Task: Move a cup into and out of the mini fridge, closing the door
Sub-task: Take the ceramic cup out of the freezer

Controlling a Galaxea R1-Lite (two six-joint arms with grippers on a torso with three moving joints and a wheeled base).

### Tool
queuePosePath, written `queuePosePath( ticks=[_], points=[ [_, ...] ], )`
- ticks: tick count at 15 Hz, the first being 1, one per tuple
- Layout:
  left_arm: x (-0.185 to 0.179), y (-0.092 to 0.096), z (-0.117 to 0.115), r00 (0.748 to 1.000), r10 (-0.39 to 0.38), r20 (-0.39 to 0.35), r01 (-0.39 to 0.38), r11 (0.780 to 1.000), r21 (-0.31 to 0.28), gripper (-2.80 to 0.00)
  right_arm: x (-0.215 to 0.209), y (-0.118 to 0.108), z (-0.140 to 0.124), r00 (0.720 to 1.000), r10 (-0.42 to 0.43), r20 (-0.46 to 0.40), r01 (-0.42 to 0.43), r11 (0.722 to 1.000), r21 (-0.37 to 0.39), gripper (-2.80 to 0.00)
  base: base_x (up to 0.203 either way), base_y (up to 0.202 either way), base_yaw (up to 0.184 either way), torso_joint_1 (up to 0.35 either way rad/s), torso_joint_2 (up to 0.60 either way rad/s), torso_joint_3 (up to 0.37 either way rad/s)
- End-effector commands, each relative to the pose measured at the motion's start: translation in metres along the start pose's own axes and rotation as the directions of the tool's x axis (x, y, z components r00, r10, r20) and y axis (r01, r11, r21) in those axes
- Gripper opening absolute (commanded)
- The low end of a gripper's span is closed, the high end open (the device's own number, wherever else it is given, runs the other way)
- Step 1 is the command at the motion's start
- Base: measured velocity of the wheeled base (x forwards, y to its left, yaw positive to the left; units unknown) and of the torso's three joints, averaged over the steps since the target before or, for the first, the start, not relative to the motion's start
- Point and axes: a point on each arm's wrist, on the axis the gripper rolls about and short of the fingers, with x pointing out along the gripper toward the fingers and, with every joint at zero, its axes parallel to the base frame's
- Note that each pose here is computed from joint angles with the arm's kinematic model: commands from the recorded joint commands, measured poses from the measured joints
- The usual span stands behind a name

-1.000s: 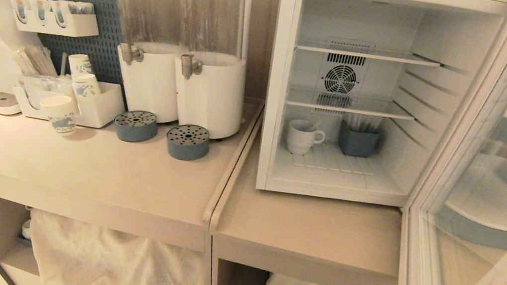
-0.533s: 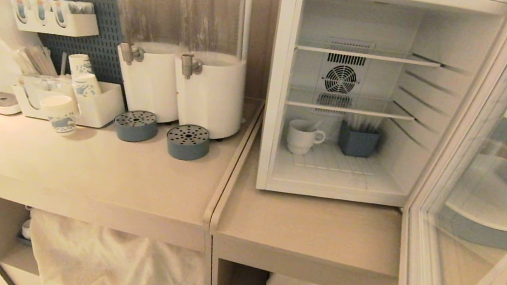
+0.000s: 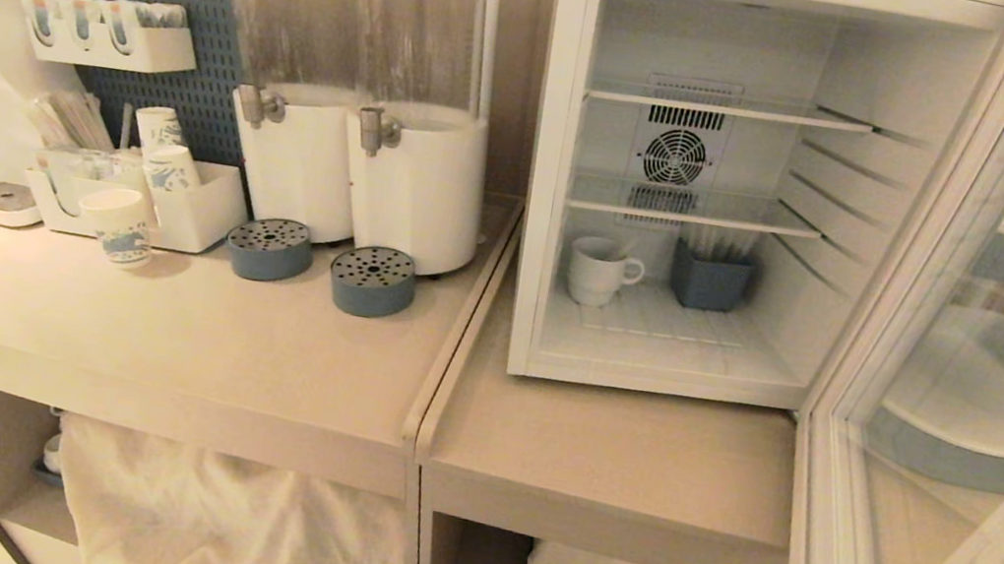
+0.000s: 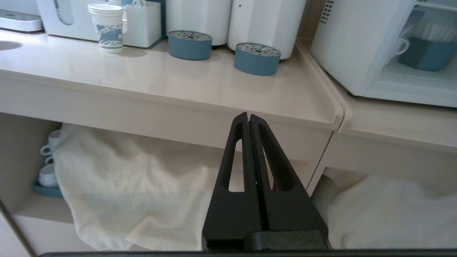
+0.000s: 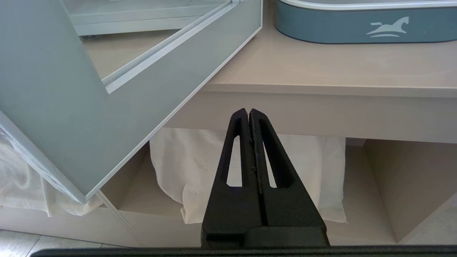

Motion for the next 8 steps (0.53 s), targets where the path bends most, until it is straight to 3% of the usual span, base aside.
queuePosePath(
  ticks=[1, 3, 8],
  points=[
    [0.0, 0.002, -0.0135, 0.999, 0.005, -0.033, -0.005, 1.0, 0.006, -2.8, 0.0001, 0.0, -0.0001, 1.0, 0.0, -0.001, 0.0, 1.0, 0.001, -2.8, 0.0, 0.0, 0.0, 0.0, 0.0, 0.0],
    [0.0, 0.0019, -0.0137, 0.999, 0.002, -0.036, 0.0, 0.999, 0.038, -2.8, 0.0001, 0.0, -0.0001, 1.0, 0.0, -0.001, 0.0, 1.0, 0.001, -2.8, -0.075, 0.0, 0.0, -0.002, 0.0, -0.003],
    [0.0, 0.0019, -0.0137, 0.999, 0.0, -0.035, 0.001, 0.999, 0.04, -2.8, 0.0001, 0.0, -0.0001, 1.0, 0.0, -0.001, 0.0, 1.0, 0.001, -2.8, -0.193, 0.0, 0.0, 0.002, 0.0, 0.002]
  ],
)
